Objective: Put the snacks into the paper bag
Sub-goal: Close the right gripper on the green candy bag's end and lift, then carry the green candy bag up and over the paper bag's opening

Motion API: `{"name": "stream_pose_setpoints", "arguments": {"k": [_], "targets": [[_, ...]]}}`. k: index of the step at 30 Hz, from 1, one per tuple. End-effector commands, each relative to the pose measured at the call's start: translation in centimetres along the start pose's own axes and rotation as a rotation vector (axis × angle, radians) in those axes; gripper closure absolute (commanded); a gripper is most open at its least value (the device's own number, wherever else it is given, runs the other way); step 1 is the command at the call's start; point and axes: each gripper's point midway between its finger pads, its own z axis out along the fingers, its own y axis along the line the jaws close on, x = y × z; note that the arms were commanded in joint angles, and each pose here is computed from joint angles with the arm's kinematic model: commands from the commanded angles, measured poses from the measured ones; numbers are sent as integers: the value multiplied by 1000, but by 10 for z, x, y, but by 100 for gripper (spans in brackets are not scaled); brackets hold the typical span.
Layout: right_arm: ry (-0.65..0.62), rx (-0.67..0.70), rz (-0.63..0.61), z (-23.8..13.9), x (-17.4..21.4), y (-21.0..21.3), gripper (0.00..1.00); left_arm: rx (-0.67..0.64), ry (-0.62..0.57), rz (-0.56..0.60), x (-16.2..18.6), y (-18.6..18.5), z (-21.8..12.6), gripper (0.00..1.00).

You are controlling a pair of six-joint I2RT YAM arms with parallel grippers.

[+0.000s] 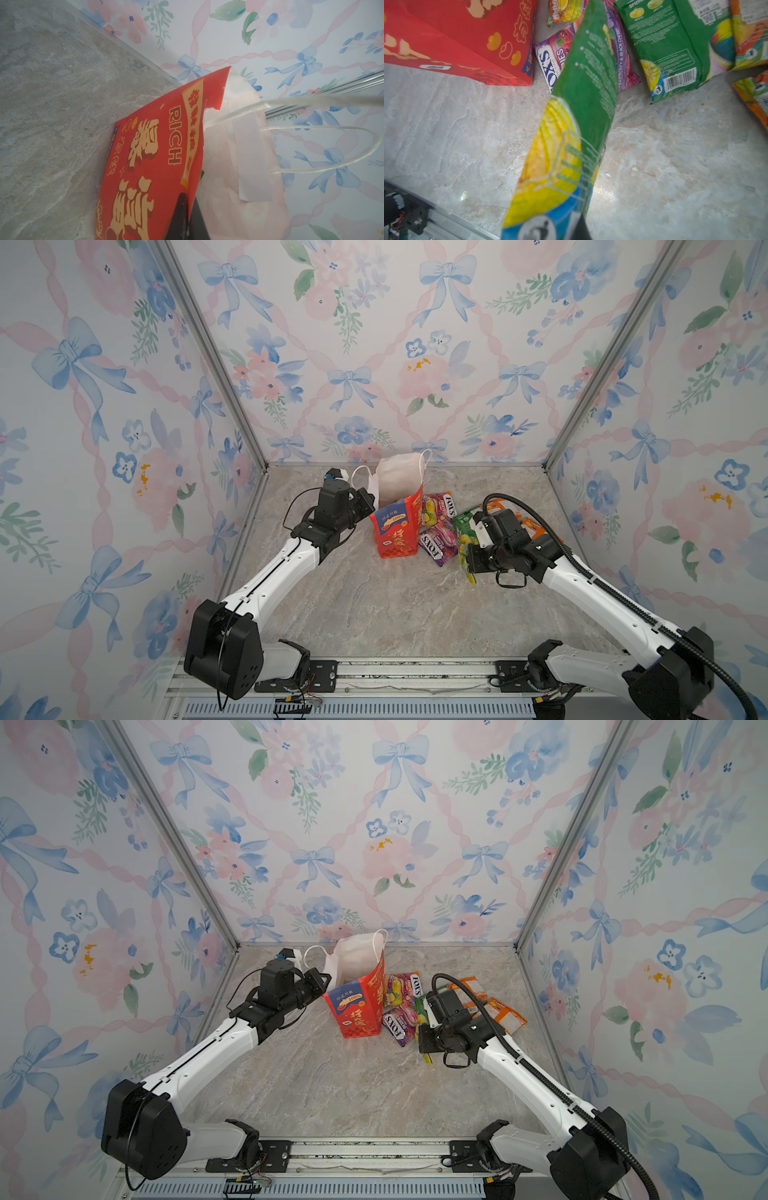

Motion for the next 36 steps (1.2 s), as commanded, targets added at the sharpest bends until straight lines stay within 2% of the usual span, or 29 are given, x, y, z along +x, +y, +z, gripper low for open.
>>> {"name": "stream_pose_setpoints", "arguments": {"k": [1, 16, 28, 36], "targets": [[-36, -120, 48, -26, -7, 13, 100, -12, 18, -7, 5, 8, 2, 100], [-219, -275, 121, -122, -39, 31, 100, -12, 19, -10, 6, 9, 1, 100], [-367, -356, 91, -198, -70, 55, 100, 1, 24, -12, 6, 6, 3, 100], [-454, -483, 40, -248, -105, 88, 100, 30, 18, -5, -1, -7, 2, 100]]}}
